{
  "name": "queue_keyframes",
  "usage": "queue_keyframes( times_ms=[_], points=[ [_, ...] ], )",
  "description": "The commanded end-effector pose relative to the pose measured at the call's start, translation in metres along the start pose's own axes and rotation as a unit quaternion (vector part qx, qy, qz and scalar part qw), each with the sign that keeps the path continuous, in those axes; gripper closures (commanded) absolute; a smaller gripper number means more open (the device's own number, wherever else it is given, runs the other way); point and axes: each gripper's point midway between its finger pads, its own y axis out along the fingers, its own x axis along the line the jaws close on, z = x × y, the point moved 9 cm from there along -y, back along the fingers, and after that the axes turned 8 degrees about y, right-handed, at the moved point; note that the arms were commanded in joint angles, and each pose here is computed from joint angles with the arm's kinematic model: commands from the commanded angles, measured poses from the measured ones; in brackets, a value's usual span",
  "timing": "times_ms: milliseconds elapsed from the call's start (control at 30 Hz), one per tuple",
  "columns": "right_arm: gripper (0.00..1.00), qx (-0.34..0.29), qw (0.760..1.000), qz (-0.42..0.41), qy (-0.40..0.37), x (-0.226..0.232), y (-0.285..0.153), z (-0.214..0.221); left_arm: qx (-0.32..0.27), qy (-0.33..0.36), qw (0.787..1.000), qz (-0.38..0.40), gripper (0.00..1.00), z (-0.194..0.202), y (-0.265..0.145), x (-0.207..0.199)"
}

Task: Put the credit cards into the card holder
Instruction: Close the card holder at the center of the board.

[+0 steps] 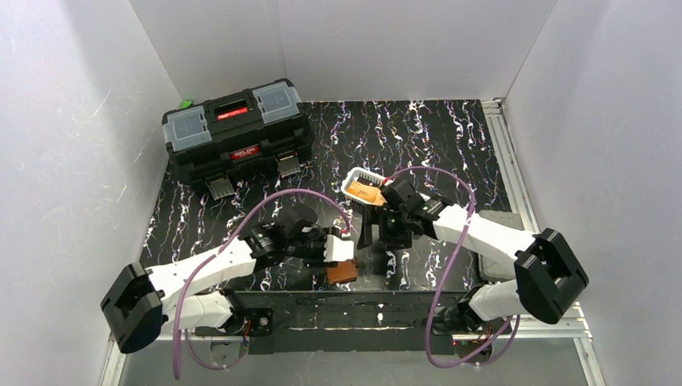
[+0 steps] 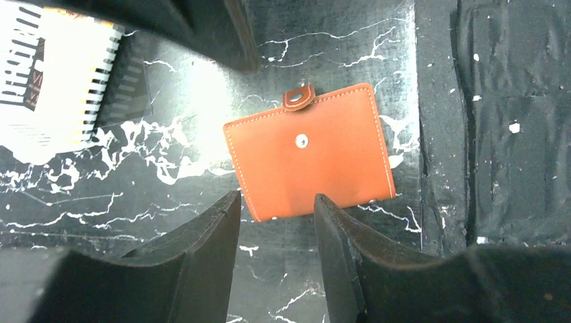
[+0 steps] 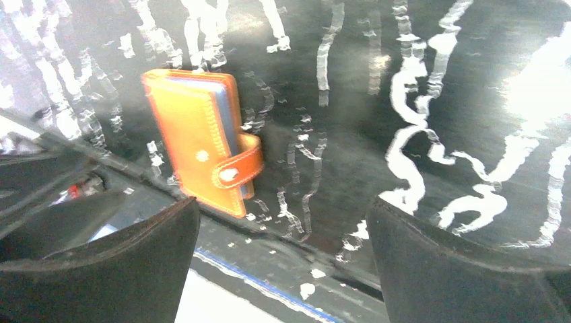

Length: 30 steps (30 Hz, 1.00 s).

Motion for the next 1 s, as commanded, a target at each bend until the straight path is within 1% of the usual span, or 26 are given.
queue_keyframes(
  times_ms=[0, 33, 67, 133, 167, 200, 233, 267, 333, 400, 500, 633, 700, 833, 933, 967],
  points=[
    [0.02, -0.042, 0.993, 0.109, -0.015, -0.003, -0.008, -0.008, -0.013, -0.015, 1.0, 0.008, 0.57, 0.0, -0.019, 0.003],
    [0.04, -0.045, 0.989, 0.139, -0.037, 0.001, -0.008, -0.006, -0.015, -0.029, 0.999, 0.007, 0.55, 0.001, -0.024, 0.007],
    [0.1, -0.048, 0.986, 0.15, -0.049, 0.004, -0.009, -0.004, -0.016, -0.044, 0.999, 0.008, 0.52, 0.003, -0.03, 0.01],
    [0.26, -0.051, 0.986, 0.148, -0.051, 0.009, -0.009, -0.001, -0.008, -0.069, 0.998, 0.003, 0.39, 0.009, -0.041, 0.018],
    [0.3, -0.049, 0.988, 0.14, -0.051, 0.011, -0.009, 0.0, -0.002, -0.078, 0.997, 0.0, 0.31, 0.012, -0.047, 0.02],
    [0.33, -0.051, 0.989, 0.131, -0.051, 0.015, -0.009, 0.001, 0.001, -0.082, 0.997, -0.002, 0.11, 0.015, -0.052, 0.02],
    [0.34, -0.051, 0.989, 0.125, -0.056, 0.019, -0.008, 0.002, -0.002, -0.08, 0.997, -0.003, 0.03, 0.017, -0.058, 0.019],
    [0.34, -0.05, 0.989, 0.119, -0.065, 0.024, -0.007, 0.004, -0.007, -0.074, 0.997, 0.0, 0.02, 0.019, -0.062, 0.014],
    [0.34, -0.046, 0.989, 0.115, -0.084, 0.035, -0.004, 0.008, -0.035, -0.048, 0.998, -0.005, 0.02, 0.024, -0.066, 0.001],
    [0.35, -0.038, 0.987, 0.119, -0.101, 0.047, 0.001, 0.011, -0.069, -0.013, 0.997, -0.01, 0.02, 0.032, -0.062, -0.018],
    [0.37, -0.023, 0.985, 0.122, -0.119, 0.059, 0.01, 0.015, -0.118, 0.078, 0.99, 0.004, 0.02, 0.04, -0.051, -0.035],
    [0.4, -0.011, 0.983, 0.132, -0.126, 0.066, 0.02, 0.018, -0.143, 0.137, 0.98, -0.024, 0.02, 0.049, -0.028, -0.027],
    [0.42, -0.005, 0.982, 0.14, -0.126, 0.065, 0.024, 0.019, -0.158, 0.164, 0.974, -0.016, 0.04, 0.051, -0.018, -0.024],
    [0.46, -0.001, 0.979, 0.155, -0.13, 0.062, 0.029, 0.019, -0.185, 0.197, 0.963, 0.022, 0.17, 0.047, -0.007, -0.018],
    [0.49, -0.001, 0.979, 0.154, -0.131, 0.062, 0.031, 0.019, -0.197, 0.227, 0.952, 0.05, 0.33, 0.048, 0.003, -0.013],
    [0.5, 0.001, 0.979, 0.154, -0.131, 0.062, 0.032, 0.019, -0.201, 0.235, 0.949, 0.057, 0.36, 0.047, 0.005, -0.012]
  ],
)
